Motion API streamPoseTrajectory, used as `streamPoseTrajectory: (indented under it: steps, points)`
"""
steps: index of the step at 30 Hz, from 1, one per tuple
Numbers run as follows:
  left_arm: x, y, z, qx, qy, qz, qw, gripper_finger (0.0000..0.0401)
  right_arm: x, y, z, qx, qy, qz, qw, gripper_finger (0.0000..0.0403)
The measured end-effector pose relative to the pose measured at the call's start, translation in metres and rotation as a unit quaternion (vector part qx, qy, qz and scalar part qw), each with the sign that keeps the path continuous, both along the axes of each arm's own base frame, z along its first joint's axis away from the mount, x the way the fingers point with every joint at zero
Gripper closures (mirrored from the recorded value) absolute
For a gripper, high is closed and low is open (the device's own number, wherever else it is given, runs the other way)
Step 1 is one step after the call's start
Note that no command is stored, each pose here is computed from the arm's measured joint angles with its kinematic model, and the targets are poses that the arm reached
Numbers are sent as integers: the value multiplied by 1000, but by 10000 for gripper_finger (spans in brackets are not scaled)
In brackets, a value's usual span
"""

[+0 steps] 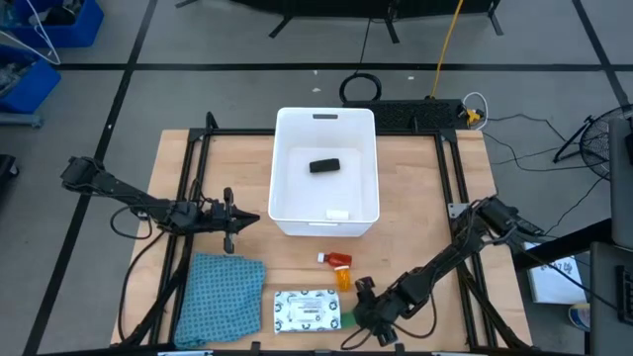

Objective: Pick & place medical supplies in basket/bin
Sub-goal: Put the green bandage into the bin

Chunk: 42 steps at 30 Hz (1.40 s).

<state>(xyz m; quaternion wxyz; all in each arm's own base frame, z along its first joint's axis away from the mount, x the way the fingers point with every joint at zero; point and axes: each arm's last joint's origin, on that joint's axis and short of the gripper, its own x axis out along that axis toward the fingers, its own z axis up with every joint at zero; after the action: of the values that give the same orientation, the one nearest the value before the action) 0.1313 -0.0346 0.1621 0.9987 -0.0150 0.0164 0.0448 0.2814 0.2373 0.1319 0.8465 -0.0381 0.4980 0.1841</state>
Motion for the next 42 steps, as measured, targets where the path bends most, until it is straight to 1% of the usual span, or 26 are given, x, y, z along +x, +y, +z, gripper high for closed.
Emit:
streamPoseTrajectory:
  steps: [2, 4, 9, 12, 15, 17, 19, 21, 22, 24, 26, 29, 31, 34, 35, 36, 38, 40, 42]
  points:
    - [0, 0, 0, 1, 0, 0, 1000, 375, 1, -2, 1, 3, 1, 7, 1000, 193]
    - [0, 0, 0, 1, 0, 0, 1000, 375, 2, -3, 4, 3, -1, 15, 1000, 230]
    - [0, 0, 0, 1, 0, 0, 1000, 375, 1, -7, 27, 6, -36, 43, 998, 324]
    - [0, 0, 0, 1, 0, 0, 1000, 375, -4, -12, 46, 17, -70, 57, 996, 354]
    - [0, 0, 0, 1, 0, 0, 1000, 375, -15, -22, 64, 21, -129, 60, 990, 357]
    - [0, 0, 0, 1, 0, 0, 1000, 375, -26, -34, 75, 37, -181, 65, 981, 348]
    - [0, 0, 0, 1, 0, 0, 1000, 375, -38, -49, 85, 70, -242, 58, 966, 338]
    - [0, 0, 0, -2, 0, 0, 1000, 375, -53, -67, 91, 100, -300, 51, 947, 336]
    - [0, 0, 0, -2, 0, 0, 1000, 375, -62, -74, 94, 109, -324, 51, 938, 339]
    - [0, 0, -1, -4, 3, 0, 1000, 375, -80, -88, 97, 116, -350, 55, 928, 350]
    - [0, 0, -1, -4, 3, 0, 1000, 375, -97, -100, 102, 109, -366, 52, 923, 359]
    - [0, 0, -1, -2, 3, 0, 1000, 375, -116, -118, 112, 105, -407, 38, 907, 360]
    - [0, 0, -1, -2, 3, 1, 1000, 375, -126, -130, 121, 93, -429, 15, 898, 359]
    - [0, 0, -1, -2, 3, 1, 1000, 375, -139, -148, 125, 48, -424, -28, 904, 351]
    - [0, 0, -1, -2, 3, 2, 1000, 375, -142, -153, 125, 39, -423, -33, 905, 350]
    - [0, 0, -1, -2, 3, 2, 1000, 375, -145, -156, 125, 38, -429, -32, 902, 351]
    - [0, 0, -1, -4, 3, 3, 1000, 375, -150, -160, 125, 53, -460, -17, 886, 354]
    - [0, 0, -1, -4, 3, 3, 1000, 375, -154, -166, 123, 55, -491, -21, 869, 357]
    - [0, 0, -1, -4, 3, 3, 1000, 375, -158, -173, 111, 45, -497, -41, 865, 357]
